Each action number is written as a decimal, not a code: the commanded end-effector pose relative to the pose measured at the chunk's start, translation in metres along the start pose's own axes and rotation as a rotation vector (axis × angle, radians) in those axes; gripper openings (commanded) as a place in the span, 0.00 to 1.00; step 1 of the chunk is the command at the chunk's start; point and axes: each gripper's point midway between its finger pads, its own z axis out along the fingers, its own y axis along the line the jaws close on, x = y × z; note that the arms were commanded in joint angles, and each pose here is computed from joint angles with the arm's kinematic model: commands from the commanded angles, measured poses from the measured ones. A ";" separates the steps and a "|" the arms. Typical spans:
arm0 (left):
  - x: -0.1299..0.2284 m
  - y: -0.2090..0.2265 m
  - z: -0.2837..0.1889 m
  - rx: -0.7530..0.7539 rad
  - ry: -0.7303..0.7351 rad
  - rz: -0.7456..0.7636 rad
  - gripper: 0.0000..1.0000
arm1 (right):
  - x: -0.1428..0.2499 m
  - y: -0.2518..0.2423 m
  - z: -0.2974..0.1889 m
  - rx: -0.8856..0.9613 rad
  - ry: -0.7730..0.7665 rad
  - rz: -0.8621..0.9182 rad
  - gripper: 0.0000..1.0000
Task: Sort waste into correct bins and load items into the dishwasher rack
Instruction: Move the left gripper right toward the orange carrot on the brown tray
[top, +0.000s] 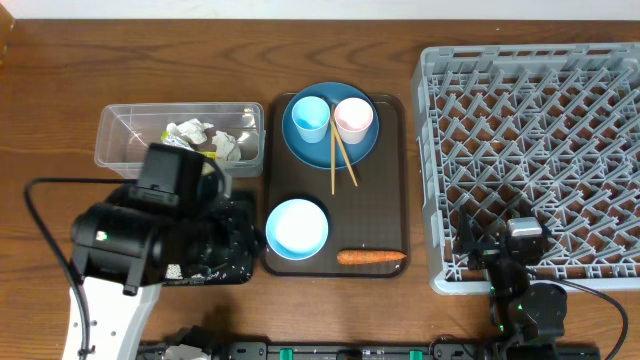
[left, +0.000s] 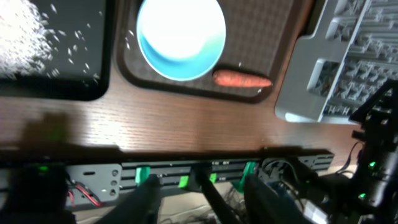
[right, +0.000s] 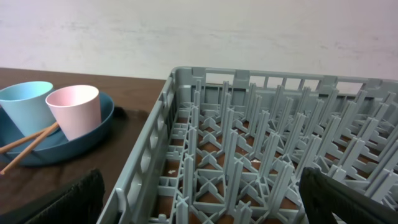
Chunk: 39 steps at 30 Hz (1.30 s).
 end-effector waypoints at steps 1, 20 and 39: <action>0.001 0.002 0.004 -0.066 -0.026 0.004 0.36 | 0.002 -0.002 0.000 0.005 0.005 -0.015 0.99; 0.006 -0.046 0.024 0.015 -0.035 0.390 0.68 | 0.002 -0.002 0.000 0.005 0.005 -0.015 0.99; 0.050 -0.086 0.121 0.013 0.276 1.238 0.58 | 0.002 -0.001 0.000 0.005 0.005 -0.015 0.99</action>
